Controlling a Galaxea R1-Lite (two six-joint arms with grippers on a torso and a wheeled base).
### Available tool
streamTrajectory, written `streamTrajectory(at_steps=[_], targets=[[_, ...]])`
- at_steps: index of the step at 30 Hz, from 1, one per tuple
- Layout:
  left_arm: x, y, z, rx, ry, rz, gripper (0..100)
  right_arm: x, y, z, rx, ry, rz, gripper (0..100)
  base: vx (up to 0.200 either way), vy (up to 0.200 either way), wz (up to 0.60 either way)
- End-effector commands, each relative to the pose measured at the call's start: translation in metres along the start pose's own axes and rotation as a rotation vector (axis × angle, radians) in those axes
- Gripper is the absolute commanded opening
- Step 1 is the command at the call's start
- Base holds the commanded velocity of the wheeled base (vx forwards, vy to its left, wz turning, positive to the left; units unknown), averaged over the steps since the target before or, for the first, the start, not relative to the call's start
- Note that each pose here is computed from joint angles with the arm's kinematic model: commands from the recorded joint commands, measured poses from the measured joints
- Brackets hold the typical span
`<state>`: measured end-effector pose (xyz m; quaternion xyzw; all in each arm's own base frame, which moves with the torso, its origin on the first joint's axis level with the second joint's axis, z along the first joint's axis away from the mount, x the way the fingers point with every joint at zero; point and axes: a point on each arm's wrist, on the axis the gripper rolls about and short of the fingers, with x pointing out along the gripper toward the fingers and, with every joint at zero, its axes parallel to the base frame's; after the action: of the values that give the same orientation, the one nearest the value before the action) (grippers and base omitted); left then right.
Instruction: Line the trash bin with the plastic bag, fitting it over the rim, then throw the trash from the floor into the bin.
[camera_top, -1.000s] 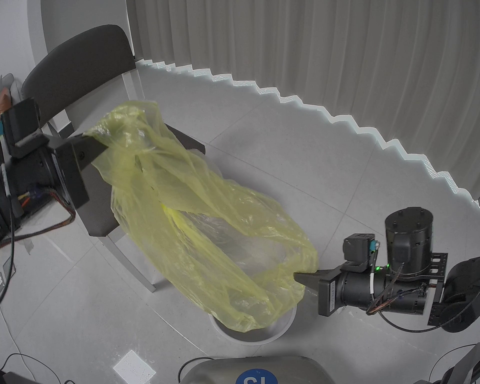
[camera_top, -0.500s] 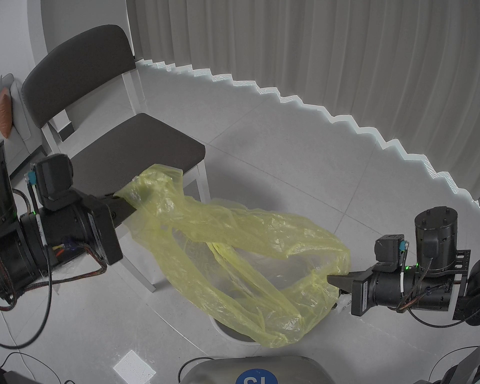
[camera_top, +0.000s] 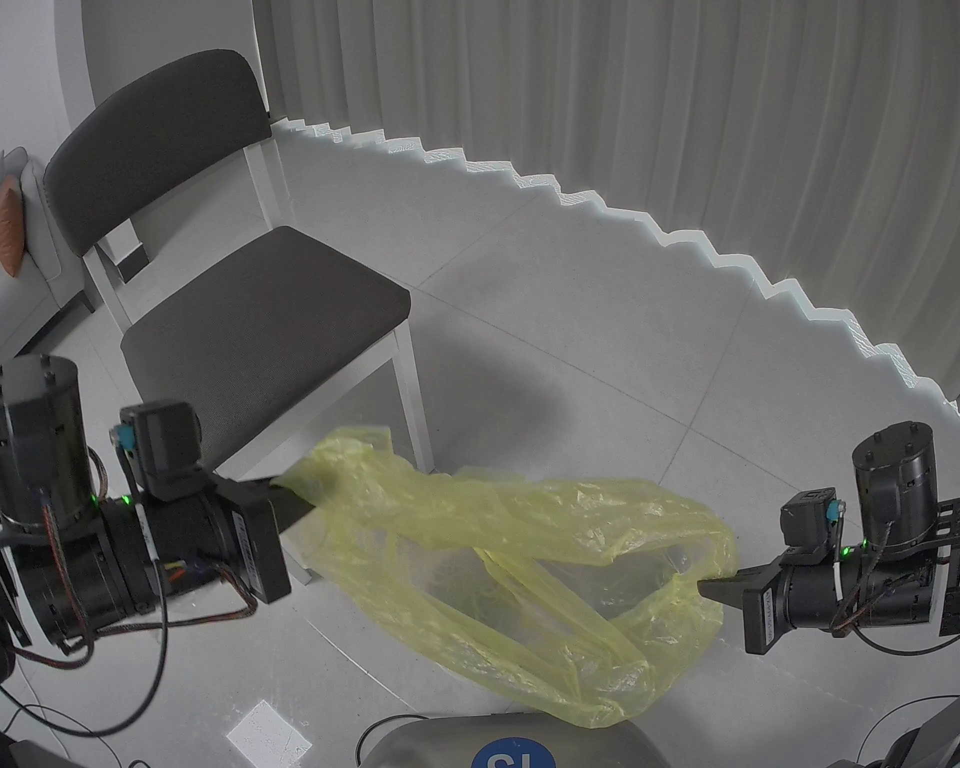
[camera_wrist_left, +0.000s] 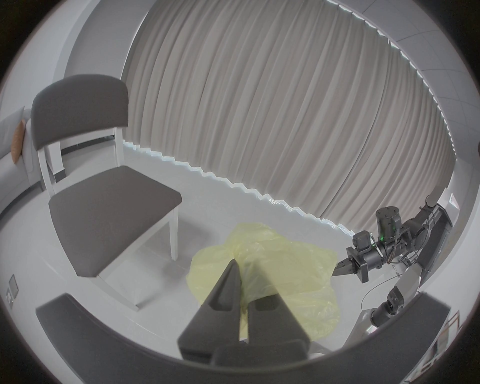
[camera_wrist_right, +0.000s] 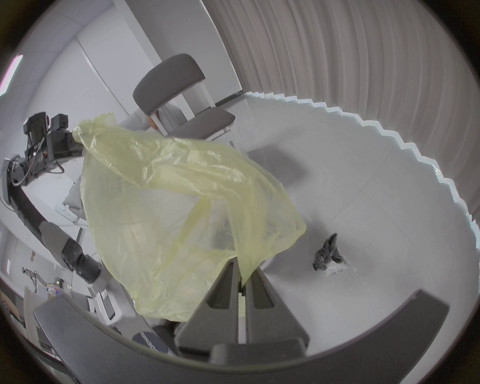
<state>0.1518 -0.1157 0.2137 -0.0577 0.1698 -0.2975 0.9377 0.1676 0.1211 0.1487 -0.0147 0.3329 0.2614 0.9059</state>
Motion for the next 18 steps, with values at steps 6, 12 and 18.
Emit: streamTrajectory(at_steps=[6,12,18], targets=[[0.022,0.001,-0.035,-0.044,0.110,-0.004,0,0.002,-0.002,-0.002,-0.013,0.030,-0.010,0,0.000,0.000,0.00],[0.042,0.003,-0.048,-0.046,0.144,0.007,0,0.024,0.000,0.006,-0.013,0.071,-0.018,0,0.000,0.000,0.00],[0.057,0.006,-0.061,-0.082,0.188,0.019,0,0.042,-0.001,0.008,-0.027,0.113,-0.028,0,0.000,0.000,0.00]])
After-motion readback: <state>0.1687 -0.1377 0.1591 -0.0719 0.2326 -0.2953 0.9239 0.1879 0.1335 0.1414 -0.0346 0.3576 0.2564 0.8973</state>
